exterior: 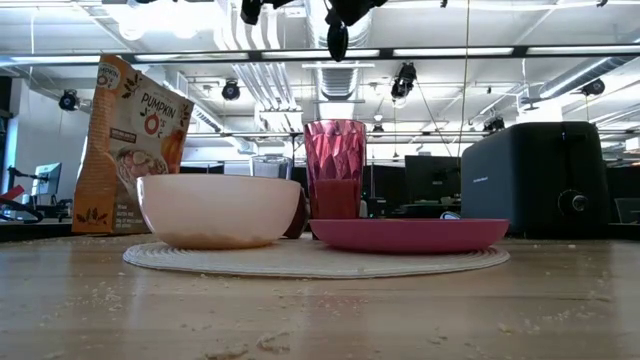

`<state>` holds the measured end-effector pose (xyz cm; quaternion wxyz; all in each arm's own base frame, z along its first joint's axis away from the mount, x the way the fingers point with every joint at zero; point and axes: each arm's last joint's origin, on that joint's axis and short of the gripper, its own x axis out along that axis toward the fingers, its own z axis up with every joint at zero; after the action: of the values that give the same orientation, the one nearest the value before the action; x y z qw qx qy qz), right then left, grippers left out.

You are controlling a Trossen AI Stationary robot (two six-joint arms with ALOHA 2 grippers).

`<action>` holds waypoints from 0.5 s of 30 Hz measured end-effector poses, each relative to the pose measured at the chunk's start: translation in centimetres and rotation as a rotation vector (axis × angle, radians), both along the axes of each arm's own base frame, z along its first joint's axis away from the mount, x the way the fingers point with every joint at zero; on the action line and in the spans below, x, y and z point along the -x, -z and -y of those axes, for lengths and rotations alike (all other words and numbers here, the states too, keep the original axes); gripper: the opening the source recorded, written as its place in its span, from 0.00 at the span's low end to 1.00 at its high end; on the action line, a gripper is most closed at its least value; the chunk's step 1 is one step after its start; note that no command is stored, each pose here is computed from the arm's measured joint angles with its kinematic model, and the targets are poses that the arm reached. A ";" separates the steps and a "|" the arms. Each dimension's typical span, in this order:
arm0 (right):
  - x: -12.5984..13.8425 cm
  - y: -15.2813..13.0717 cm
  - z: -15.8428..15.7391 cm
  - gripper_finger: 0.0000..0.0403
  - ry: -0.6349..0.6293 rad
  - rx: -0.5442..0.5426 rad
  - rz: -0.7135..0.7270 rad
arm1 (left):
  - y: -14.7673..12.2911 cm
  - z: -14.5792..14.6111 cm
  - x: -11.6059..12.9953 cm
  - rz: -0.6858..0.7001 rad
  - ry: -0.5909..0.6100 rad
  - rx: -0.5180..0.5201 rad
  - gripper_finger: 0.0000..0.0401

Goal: Arrange a breakfast setting
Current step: Put the blue spoon beside the orange bowl

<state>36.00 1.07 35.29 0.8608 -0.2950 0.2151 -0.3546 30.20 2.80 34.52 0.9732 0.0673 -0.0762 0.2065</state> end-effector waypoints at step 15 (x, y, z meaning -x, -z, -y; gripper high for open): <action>0.0 0.0 0.0 0.02 0.000 -0.009 0.009 | 0.0 0.1 0.0 0.008 0.035 0.014 0.01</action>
<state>36.00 1.09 35.28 0.8632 -0.2894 0.2128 -0.3548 30.23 2.72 34.53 0.9767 0.0583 -0.0798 0.1903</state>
